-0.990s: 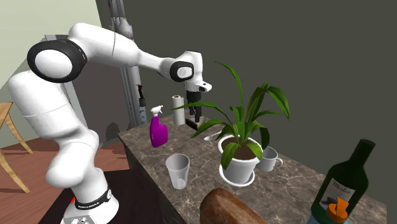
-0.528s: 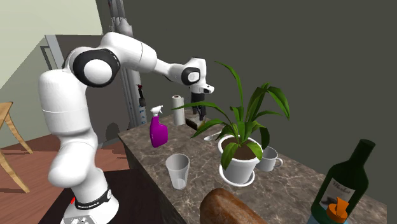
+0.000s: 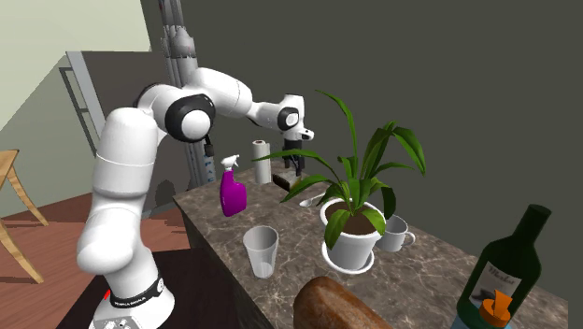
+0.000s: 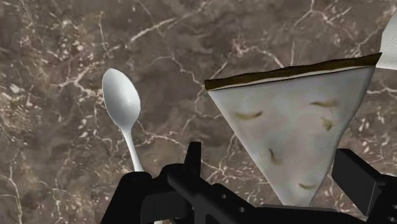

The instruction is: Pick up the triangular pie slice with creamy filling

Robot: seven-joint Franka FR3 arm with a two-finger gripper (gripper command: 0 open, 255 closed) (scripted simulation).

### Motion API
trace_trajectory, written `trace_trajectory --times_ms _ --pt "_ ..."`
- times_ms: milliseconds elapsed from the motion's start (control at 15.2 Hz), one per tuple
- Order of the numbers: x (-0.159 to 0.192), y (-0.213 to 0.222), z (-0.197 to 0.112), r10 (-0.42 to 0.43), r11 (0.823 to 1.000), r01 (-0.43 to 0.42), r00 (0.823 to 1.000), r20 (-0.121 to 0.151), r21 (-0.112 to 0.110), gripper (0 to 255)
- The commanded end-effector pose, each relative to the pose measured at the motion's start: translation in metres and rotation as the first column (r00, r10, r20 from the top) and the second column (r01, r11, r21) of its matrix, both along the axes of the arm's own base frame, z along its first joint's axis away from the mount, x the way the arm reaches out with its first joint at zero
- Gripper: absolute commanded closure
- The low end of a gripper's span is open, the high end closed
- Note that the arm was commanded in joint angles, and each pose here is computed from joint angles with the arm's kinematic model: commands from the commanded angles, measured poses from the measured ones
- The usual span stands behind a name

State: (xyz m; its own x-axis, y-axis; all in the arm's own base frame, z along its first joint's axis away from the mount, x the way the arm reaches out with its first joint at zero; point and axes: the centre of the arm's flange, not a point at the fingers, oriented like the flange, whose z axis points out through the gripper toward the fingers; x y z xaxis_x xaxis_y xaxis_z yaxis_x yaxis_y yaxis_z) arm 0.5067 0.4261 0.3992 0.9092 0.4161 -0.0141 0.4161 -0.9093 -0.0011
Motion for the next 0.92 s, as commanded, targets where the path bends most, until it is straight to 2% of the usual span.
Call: trace_trajectory --times_ms 0,660,726,858 --pt "0.005 0.024 -0.011 0.026 1.000 -0.026 1.000 -0.003 -0.001 0" --pt "0.006 0.031 -0.054 0.033 0.999 -0.033 0.999 -0.004 -0.001 0" --pt "0.006 0.031 -0.053 0.033 0.999 -0.033 0.999 -0.004 -0.001 255" --pt "0.006 0.031 -0.053 0.033 0.999 -0.033 0.999 -0.004 -0.001 255"
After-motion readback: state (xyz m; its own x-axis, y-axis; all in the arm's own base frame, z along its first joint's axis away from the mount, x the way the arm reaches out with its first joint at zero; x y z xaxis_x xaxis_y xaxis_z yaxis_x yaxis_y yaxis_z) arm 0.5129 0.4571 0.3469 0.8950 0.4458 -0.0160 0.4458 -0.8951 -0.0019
